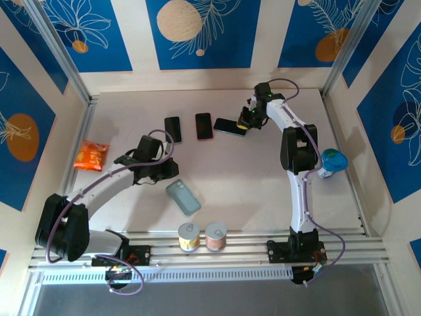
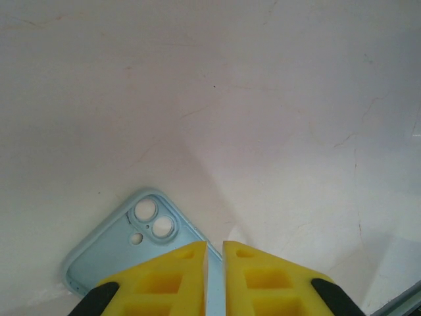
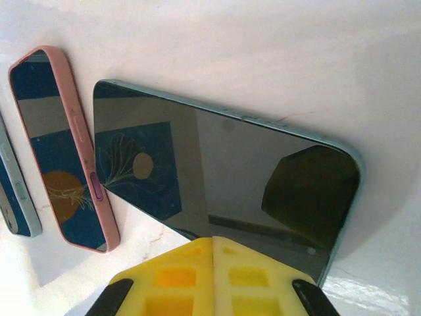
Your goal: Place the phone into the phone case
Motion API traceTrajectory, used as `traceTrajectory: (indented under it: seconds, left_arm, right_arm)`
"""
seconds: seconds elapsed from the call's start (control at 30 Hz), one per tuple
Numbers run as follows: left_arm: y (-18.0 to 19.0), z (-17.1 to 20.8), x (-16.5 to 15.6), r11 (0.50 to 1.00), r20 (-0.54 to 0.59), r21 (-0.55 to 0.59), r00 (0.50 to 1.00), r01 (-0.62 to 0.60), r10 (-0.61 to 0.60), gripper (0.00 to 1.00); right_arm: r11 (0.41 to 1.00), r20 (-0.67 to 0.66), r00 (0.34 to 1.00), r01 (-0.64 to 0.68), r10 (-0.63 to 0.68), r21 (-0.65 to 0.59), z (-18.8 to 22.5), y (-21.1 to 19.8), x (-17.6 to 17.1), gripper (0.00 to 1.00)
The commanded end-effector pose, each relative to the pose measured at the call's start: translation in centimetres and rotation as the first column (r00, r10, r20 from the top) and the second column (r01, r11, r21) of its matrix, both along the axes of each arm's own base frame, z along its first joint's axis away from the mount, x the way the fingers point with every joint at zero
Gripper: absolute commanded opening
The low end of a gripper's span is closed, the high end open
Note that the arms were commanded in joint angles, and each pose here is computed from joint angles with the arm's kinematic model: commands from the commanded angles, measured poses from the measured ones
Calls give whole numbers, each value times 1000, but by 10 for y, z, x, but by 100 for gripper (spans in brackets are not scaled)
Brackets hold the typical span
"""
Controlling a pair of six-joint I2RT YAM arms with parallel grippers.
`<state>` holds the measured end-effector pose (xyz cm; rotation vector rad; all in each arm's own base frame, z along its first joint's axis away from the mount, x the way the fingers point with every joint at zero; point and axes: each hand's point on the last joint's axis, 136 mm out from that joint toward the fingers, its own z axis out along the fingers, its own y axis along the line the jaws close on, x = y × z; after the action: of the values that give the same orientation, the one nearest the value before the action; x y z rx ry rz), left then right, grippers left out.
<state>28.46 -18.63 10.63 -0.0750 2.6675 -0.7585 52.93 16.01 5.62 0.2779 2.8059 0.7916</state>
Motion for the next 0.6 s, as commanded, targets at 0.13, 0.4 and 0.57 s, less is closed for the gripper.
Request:
traceTrajectory:
  seconds: [0.13,0.4,0.57]
  left_arm:
    - [1,-5,0,1000,-2,-7,1000,5,-5,14]
    - [4,-2,-3,1000,6,-3,1000,-3,3,14]
    - [5,0,-3,1000,13,0,1000,-7,7,14]
  right_arm:
    - [999,-86,996,33,-36,-30,-22,-12,-15,0]
    - [998,-124,991,43,-48,-46,-35,-18,-25,0]
    - [997,-138,988,58,-66,-55,-36,-23,-37,0]
